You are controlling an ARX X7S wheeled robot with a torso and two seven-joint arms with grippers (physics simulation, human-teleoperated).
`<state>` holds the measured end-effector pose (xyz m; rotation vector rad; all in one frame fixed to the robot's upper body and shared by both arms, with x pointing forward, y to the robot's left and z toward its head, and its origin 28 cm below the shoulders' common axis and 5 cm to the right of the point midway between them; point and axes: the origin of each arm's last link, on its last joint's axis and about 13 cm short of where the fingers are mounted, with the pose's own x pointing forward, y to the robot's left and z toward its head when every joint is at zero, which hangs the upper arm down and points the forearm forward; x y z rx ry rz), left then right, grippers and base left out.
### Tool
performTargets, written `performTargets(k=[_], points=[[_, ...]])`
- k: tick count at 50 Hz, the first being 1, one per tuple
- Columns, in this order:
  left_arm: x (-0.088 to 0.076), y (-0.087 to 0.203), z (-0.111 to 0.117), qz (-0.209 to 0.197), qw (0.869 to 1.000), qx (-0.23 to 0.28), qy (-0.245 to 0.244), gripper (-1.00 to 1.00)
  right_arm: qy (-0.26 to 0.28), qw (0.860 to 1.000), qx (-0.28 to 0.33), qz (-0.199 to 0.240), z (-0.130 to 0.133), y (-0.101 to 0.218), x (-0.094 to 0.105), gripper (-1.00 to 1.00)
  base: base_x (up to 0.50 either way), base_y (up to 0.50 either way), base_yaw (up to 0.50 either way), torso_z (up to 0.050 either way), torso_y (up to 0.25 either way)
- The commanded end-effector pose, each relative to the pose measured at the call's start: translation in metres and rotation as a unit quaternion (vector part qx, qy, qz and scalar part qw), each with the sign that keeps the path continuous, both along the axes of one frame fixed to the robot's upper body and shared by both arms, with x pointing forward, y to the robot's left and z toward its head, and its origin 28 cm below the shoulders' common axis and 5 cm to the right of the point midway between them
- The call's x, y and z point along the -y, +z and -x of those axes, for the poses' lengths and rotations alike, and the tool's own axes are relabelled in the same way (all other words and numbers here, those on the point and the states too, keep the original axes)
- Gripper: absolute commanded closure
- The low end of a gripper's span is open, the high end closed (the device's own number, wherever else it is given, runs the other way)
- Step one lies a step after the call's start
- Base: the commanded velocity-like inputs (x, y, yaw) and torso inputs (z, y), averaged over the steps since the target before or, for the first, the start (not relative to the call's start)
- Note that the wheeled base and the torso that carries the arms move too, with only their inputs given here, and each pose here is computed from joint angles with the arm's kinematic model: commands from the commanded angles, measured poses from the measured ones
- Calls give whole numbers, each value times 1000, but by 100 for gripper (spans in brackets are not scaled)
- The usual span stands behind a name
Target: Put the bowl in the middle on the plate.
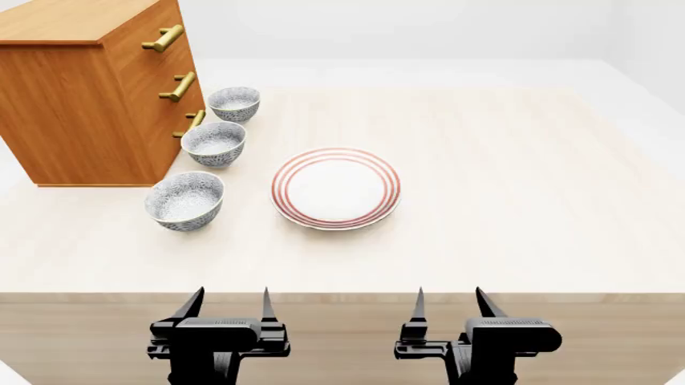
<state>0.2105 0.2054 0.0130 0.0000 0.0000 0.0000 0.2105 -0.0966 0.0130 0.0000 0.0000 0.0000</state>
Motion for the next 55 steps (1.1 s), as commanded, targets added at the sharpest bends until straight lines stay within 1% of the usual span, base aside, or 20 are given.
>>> performTargets(k=[1,3,9,12,14,15,16,18,19,20,21,22,24,25,26,28,30,36,42,55], points=[[0,-1,-1,1,1000,-4,0,-100,-5,1000,2,13,-1,-2,0,-100,0,0,0,0,0],[0,-1,-1,-2,1000,-3,-2,-100,-9,999,14,33,-1,-3,-1,-100,0,0,0,0,0],[1,-4,-1,-10,1000,-3,2,-100,-4,1000,-4,4,-1,-3,0,-100,0,0,0,0,0],[0,-3,-1,-15,1000,1,3,-100,-9,1000,-5,7,-2,-3,0,-100,0,0,0,0,0],[-1,5,-1,-37,999,17,30,-100,-21,999,-25,-28,0,12,1,-100,0,0,0,0,0],[-2,17,-4,-32,999,-7,38,-100,-14,998,-38,-47,2,26,2,-100,0,0,0,0,0],[-2,40,-9,-57,997,-1,43,-100,-30,999,-34,-22,1,48,6,-100,0,0,0,0,0],[-3,64,-14,-57,998,15,33,-100,-30,999,-27,-16,-1,70,10,-100,0,0,0,0,0],[-3,82,-20,-65,997,27,42,-100,-37,998,-45,-16,-9,85,14,-100,0,0,0,0,0],[-4,95,-23,-37,999,14,37,-100,-31,997,-62,-25,-13,94,16,-100,0,0,0,0,0],[-7,119,-28,-28,999,23,34,-100,-32,999,-37,-3,-19,114,21,-100,0,0,0,0,0],[-7,125,-29,-42,997,42,39,-100,-50,998,-29,20,-22,119,23,-100,0,0,0,0,0],[-6,130,-32,-31,999,32,16,-100,-56,997,-4,44,-26,129,25,-100,0,0,0,0,0],[-7,130,-32,-24,999,24,13,-100,-52,998,-5,40,-26,129,26,-100,0,0,0,0,0],[-6,128,-31,-46,998,38,23,-100,-54,998,0,37,-25,130,26,-100,0,0,0,0,0],[-5,122,-31,-45,998,30,22,-100,-47,999,-4,11,-23,128,26,-100,312,0,0,0,0],[-6,122,-33,-44,998,31,26,-100,-52,998,-4,25,-22,125,25,-100,500,0,0,0,0],[-7,123,-38,-45,998,34,34,-100,-43,999,-17,11,-24,121,25,-100,500,0,0,0,0],[-7,120,-39,-38,999,18,29,-100,-41,999,-21,14,-26,120,24,-100,500,0,0,0,0],[-8,119,-42,-46,998,21,32,-100,-39,999,-24,15,-27,117,26,-100,500,0,0,0,0]])
